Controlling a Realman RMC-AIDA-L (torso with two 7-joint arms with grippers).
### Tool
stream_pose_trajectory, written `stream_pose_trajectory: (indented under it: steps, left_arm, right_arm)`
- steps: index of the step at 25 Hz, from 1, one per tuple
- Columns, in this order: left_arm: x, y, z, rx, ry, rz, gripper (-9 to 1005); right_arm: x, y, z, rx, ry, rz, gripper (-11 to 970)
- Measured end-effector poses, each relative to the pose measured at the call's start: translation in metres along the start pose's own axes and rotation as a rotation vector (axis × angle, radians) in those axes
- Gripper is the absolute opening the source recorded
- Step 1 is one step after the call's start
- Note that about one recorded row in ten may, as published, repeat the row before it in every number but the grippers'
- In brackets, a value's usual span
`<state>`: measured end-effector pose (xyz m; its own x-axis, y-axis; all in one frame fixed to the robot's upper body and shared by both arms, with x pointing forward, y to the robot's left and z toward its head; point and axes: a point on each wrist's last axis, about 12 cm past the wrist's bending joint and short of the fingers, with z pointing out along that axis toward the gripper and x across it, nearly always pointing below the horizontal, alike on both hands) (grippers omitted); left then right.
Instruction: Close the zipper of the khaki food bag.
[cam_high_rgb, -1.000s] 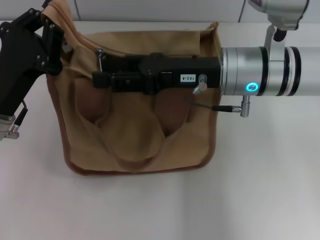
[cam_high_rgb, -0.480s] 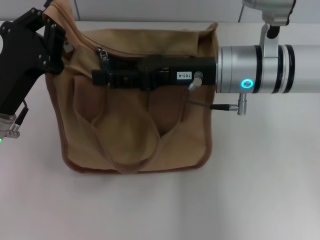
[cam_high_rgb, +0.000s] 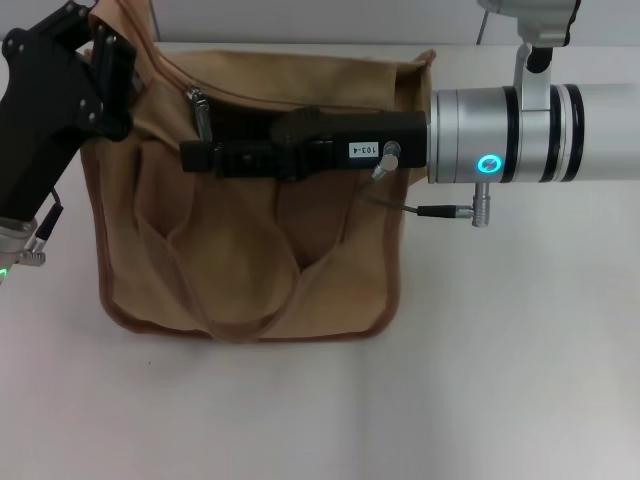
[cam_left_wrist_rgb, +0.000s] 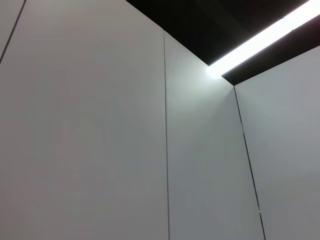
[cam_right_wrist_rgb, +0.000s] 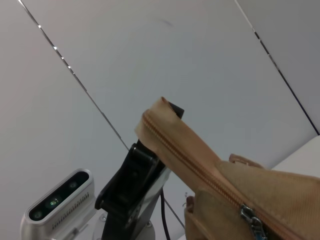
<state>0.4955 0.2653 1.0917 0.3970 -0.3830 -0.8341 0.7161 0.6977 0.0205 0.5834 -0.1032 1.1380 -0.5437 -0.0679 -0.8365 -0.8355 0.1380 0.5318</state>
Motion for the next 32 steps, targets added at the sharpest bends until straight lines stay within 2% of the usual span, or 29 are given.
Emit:
stream_pose_trajectory:
  steps: [12, 29, 32]
  left_arm:
    - [0.0033, -0.0009, 0.0021, 0.005, 0.019, -0.006, 47]
    - [0.0037, -0.0009, 0.0009, 0.001, 0.025, -0.003, 48]
    - [0.0037, -0.0008, 0.0008, 0.000, 0.024, -0.002, 48]
  right_arm:
    - [-0.0079, 0.0059, 0.0057, -0.029, -0.002, -0.062, 661]
    - [-0.0055, 0.0037, 0.0042, -0.012, -0.021, -0.077, 616]
    - [-0.0053, 0.0036, 0.0040, -0.012, -0.021, -0.083, 480]
